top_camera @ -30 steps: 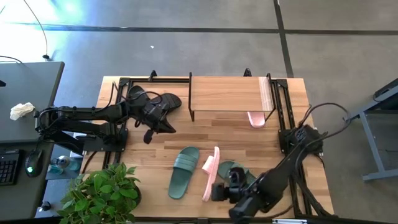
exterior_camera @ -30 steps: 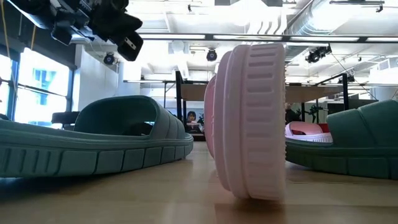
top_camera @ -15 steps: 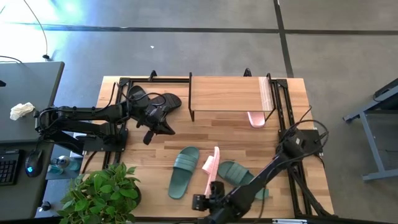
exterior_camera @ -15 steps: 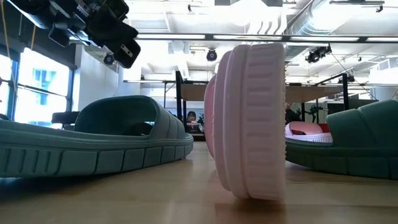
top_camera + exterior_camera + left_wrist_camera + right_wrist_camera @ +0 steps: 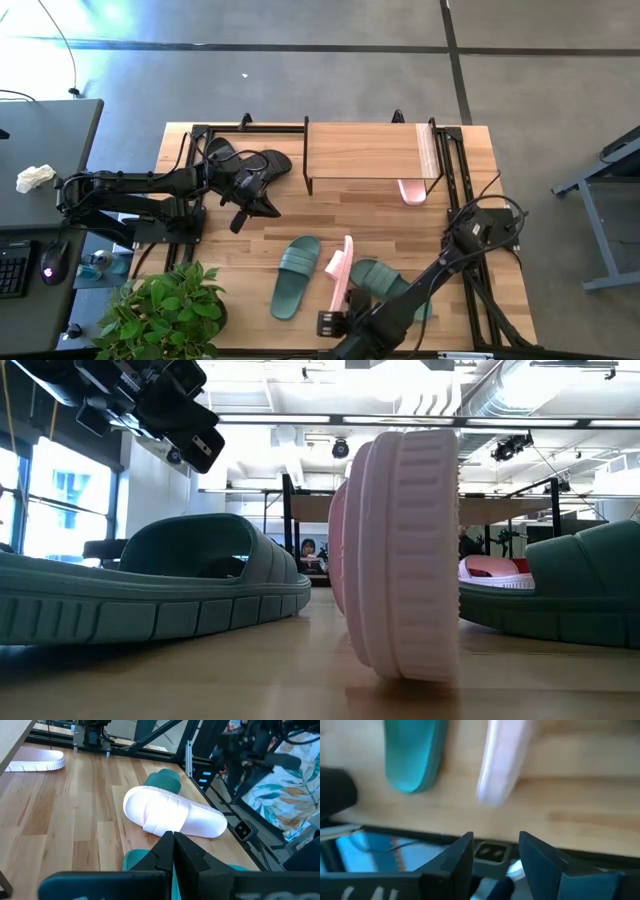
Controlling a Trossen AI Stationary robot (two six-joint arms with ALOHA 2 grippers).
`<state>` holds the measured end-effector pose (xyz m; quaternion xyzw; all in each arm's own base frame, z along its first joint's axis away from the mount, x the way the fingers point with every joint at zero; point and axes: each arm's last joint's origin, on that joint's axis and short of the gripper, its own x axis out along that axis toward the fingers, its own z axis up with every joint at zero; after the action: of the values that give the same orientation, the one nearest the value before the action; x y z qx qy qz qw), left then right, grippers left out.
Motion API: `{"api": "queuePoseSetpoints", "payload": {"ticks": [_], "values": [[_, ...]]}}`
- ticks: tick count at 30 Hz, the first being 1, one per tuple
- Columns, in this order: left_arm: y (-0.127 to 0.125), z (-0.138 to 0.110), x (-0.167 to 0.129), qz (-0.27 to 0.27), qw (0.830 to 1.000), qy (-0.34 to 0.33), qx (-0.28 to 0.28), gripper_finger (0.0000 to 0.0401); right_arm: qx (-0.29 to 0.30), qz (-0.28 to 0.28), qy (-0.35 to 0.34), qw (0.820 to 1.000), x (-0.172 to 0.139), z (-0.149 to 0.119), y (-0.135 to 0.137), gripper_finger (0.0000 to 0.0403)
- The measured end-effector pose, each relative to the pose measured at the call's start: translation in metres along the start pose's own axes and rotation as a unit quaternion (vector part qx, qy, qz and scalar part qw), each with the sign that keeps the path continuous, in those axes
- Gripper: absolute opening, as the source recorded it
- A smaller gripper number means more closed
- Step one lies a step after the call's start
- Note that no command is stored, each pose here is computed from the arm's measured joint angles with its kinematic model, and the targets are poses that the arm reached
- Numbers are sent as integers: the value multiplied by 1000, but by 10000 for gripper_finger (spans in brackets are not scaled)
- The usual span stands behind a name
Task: Pick and place slides into the shelf
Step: Put the pink slide under the shelf
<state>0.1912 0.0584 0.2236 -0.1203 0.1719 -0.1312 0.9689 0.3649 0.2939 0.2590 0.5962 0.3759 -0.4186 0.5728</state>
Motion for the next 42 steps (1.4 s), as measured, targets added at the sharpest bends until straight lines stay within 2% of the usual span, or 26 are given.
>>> {"api": "queuePoseSetpoints", "payload": {"ticks": [5, 8, 15, 22, 32, 37, 42], "values": [[0, 0, 0, 0, 1000, 0, 1, 1, 6, -22, -30, 999, 2, 24, 13, 144], [0, 0, 0, 0, 1000, 0, 6, 1, 12, -45, -18, 999, 11, 31, 15, 144], [0, 0, 0, 0, 1000, 0, 10, 1, 23, -22, 5, 999, 35, 27, 16, 153], [0, 0, 0, 0, 1000, 0, 10, 1, 33, -37, 30, 998, 56, 26, 10, 156], [0, 0, 0, 0, 1000, 0, 10, 1, 31, -54, 14, 998, 83, 34, -2, 155], [0, 0, 0, 0, 1000, 0, 10, 1, 26, -45, 14, 999, 88, 32, -5, 128], [0, 0, 0, 0, 1000, 0, 11, 1, 11, -32, 0, 999, 87, 29, -7, 67]]}}
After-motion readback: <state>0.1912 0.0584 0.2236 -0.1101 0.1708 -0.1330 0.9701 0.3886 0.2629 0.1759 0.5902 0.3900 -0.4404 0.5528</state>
